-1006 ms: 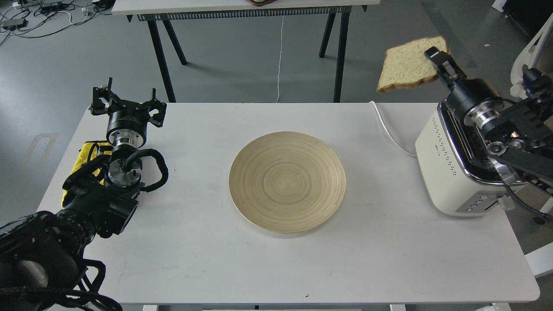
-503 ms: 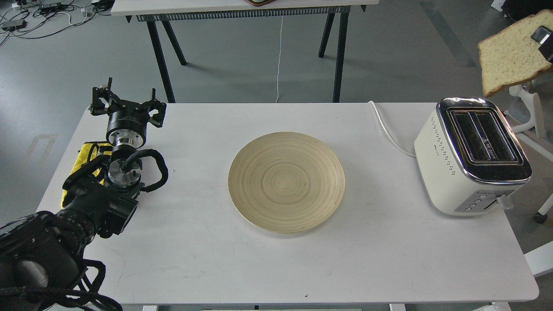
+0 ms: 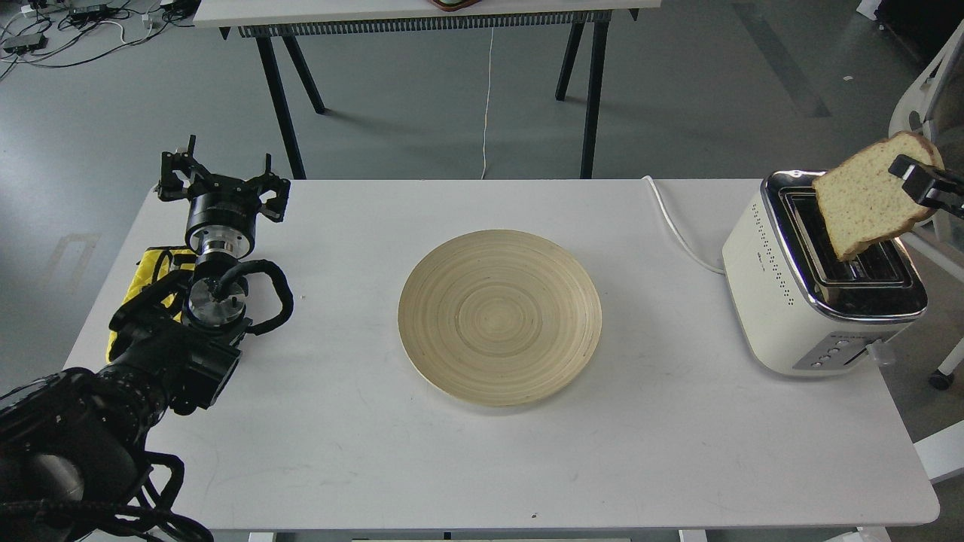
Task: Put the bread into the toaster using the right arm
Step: 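Lower the bread slice into the toaster slot with the right gripper, then release the bread and withdraw the right gripper up from the toaster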
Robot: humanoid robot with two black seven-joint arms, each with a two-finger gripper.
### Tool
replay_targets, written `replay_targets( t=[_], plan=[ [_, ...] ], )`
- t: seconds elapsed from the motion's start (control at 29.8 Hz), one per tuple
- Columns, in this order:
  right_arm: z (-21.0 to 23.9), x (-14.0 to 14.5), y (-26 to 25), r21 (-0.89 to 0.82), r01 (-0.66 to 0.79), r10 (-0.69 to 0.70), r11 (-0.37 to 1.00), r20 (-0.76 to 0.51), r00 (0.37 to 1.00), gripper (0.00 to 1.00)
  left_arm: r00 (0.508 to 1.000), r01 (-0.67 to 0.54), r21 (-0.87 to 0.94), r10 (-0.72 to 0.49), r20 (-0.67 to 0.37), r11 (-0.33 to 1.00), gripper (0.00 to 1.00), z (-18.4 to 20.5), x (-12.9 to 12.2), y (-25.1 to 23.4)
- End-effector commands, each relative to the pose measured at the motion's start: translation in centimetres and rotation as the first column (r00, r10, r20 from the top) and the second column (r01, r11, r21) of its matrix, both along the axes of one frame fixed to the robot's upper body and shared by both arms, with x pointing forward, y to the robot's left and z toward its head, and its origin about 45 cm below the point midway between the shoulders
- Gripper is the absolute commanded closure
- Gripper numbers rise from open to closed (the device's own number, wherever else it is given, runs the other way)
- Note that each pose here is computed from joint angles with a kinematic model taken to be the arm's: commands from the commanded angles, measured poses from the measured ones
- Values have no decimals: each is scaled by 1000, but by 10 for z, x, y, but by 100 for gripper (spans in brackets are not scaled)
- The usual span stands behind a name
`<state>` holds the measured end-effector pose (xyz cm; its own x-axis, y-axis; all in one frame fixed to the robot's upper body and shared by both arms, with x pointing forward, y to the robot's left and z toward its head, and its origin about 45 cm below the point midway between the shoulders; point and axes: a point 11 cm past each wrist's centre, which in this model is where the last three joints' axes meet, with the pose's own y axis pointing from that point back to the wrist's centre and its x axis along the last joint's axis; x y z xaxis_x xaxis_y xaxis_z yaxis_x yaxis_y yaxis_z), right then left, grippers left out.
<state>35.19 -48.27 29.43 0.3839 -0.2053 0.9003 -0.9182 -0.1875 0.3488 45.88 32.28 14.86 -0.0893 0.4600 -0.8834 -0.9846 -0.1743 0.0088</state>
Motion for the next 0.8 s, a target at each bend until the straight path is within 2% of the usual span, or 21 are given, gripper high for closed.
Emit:
replay_targets(
  t=[0.0,0.34,0.44,0.47,0.5,0.54,0.57,0.6,0.64,0.77],
  plan=[
    [-8,-2,3,7,-6,6,1000,-16,1000,100,1000,-1,0,1,0,1000,0,0,0,0],
    [-20,-6,3,11,-1,2,1000,-43,999,99,1000,-1,0,1,0,1000,0,0,0,0],
    [-32,-11,3,13,4,-4,1000,-68,998,95,1000,-1,0,1,0,1000,0,0,0,0],
    [-36,-11,6,20,1,1,1000,-73,997,88,1000,-1,0,1,0,1000,0,0,0,0],
    [-41,-11,11,31,-7,10,999,-81,997,78,1000,0,0,0,0,1000,0,0,0,0],
    [-45,-10,16,43,-16,19,999,-87,996,61,1000,-1,0,1,0,1000,0,0,0,0],
    [-46,-10,18,51,-16,21,999,-87,996,36,1000,0,0,0,0,1000,0,0,0,0],
    [-46,-10,20,56,-18,23,998,-87,996,29,1000,0,0,0,0,1000,0,0,0,0],
    [-47,-10,20,58,-17,22,998,-88,996,28,1000,-1,0,1,0,1000,0,0,0,0],
    [-40,-1,30,82,-35,40,996,-60,997,11,1000,0,0,0,0,1000,0,0,0,0]
  ],
)
